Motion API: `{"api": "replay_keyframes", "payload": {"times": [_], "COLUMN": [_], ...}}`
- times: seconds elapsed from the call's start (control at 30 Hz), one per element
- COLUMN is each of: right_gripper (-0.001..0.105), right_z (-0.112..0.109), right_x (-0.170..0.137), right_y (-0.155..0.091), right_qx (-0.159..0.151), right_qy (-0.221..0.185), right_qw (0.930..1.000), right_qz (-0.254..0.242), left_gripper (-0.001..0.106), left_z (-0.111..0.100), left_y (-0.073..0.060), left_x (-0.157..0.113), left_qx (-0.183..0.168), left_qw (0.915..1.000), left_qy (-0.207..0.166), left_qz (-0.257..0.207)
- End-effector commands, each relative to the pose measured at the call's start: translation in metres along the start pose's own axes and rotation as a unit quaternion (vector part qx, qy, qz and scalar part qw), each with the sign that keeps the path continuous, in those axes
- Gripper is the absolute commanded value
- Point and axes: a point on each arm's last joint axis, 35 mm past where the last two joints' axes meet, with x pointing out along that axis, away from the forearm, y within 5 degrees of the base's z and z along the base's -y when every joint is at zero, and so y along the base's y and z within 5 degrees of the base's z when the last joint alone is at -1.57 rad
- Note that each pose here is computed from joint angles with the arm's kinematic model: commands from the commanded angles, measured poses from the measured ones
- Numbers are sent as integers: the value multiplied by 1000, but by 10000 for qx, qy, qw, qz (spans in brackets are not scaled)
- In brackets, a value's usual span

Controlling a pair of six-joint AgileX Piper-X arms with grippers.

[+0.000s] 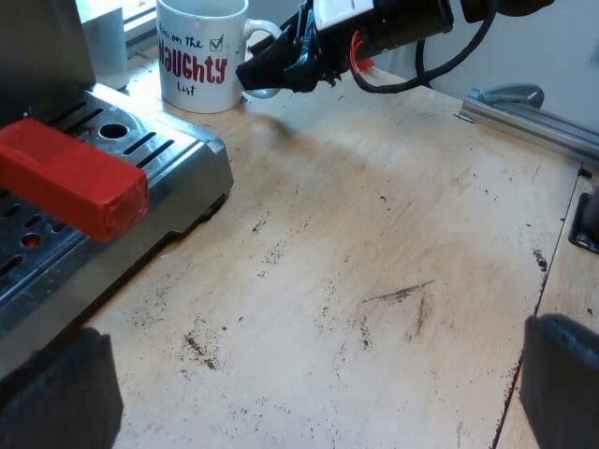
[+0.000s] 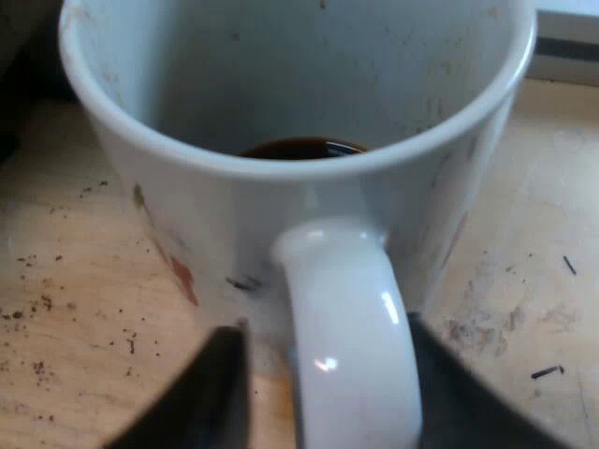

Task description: Place mug into machine

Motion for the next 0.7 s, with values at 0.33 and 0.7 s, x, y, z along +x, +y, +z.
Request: {"api": "replay_keyframes", "payload": {"times": [0.33,0.7], "right_gripper": [0,0], "right_z": [15,46], "right_x": [-14,-120], "right_y": [-4,2], "right_qx": [-113,-556], "right_qy": [-181,-375], "right_qw": [9997,9977], "right_qz": [-82,-19], "left_gripper": [89,89], "left_z": [2,3], "left_y": [-1,13], "left_x": [0,-1], "left_qx": [38,124], "left_qw": [10000,9826], "left_qy": [-62,-299], "left_qz": [-32,1829]}}
